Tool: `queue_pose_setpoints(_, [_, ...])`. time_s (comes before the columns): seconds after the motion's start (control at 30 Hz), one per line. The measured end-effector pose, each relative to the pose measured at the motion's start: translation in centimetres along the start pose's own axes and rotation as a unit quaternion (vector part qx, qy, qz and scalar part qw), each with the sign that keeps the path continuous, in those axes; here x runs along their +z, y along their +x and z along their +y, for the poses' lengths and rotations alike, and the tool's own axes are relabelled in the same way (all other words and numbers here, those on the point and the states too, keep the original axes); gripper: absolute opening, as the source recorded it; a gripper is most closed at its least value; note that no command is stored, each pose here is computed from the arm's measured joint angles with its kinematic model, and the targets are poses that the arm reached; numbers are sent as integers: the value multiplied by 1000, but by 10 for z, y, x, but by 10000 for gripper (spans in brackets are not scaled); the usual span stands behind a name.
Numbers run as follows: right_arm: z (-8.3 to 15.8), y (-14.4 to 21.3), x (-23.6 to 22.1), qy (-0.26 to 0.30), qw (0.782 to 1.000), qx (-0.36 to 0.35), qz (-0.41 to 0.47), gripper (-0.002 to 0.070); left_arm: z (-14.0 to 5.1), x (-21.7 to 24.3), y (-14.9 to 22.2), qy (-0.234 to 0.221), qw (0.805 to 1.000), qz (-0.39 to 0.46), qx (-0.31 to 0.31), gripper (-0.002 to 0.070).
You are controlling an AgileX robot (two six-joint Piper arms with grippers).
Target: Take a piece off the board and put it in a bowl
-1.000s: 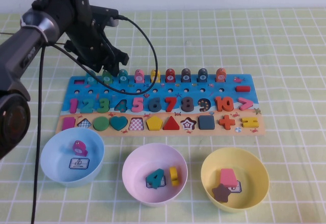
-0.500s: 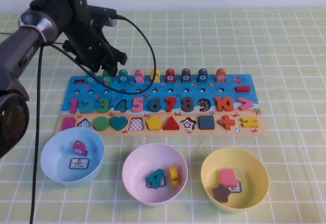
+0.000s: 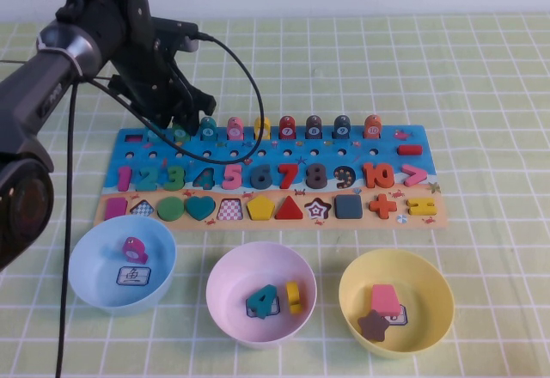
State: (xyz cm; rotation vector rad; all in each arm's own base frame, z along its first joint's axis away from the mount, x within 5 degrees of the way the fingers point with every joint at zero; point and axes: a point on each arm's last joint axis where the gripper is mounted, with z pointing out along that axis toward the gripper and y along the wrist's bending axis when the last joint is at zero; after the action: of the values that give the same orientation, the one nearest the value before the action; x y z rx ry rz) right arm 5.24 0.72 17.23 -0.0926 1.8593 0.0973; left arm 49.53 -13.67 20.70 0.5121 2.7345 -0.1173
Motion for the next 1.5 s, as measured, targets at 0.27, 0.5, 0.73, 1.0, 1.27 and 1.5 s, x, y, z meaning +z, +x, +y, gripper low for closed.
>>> queue_pose_setpoints(0.27, [0, 0, 0, 0, 1000, 0, -1, -17, 0, 4, 1, 1, 1000, 2, -1, 270])
queue_pose_setpoints(0.5, [0, 0, 0, 0, 1000, 0, -1, -17, 0, 4, 0, 2, 1000, 2, -1, 208])
queue_pose_setpoints(0.73, [0, 0, 0, 0, 1000, 0, -1, -17, 0, 4, 0, 2, 1000, 2, -1, 203])
queue_pose_setpoints(1.0, [0, 0, 0, 0, 1000, 0, -1, -17, -1, -5, -2, 2, 1000, -8, -1, 202])
queue_pose_setpoints(1.27, [0, 0, 0, 0, 1000, 0, -1, -17, -3, -31, -6, 0, 1000, -29, 11, 202])
queue_pose_setpoints(1.5, [0, 0, 0, 0, 1000, 0, -1, -17, -15, -66, -4, -8, 999, -27, 43, 202])
